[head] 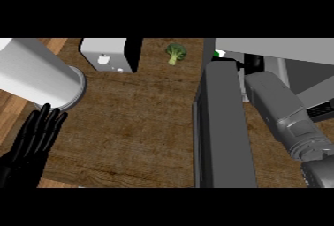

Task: Pick up the milk, place it into the microwave and close the microwave

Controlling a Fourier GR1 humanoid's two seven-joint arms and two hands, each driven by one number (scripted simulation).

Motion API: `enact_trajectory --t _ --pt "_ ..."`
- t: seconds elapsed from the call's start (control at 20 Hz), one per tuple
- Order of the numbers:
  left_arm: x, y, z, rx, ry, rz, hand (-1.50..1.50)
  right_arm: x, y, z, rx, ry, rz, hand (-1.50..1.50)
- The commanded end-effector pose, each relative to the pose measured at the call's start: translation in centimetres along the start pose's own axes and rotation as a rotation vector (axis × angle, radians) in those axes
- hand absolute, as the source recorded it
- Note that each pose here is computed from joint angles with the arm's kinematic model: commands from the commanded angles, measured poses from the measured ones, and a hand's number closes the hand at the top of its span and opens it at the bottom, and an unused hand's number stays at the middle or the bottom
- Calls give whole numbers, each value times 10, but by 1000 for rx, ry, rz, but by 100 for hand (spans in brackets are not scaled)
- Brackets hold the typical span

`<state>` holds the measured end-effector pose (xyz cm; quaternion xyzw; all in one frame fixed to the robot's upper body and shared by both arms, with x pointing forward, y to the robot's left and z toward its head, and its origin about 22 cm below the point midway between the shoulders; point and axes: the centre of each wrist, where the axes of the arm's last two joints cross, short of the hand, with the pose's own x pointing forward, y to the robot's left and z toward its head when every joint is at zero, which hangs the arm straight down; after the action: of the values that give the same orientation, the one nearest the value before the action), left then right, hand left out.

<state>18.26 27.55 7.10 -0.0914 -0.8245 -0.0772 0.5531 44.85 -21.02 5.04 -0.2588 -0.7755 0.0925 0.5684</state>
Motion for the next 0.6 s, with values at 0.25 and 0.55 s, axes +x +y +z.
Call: enact_trajectory --t 0.25,0.55 --pt "1 -15 -6 -26 -9 5 -150 -14 -13 4 8 8 -33 -150" --pt "-5 -23 -3 -27 1 20 -150 -32 -24 14 67 -3 -107 -150"
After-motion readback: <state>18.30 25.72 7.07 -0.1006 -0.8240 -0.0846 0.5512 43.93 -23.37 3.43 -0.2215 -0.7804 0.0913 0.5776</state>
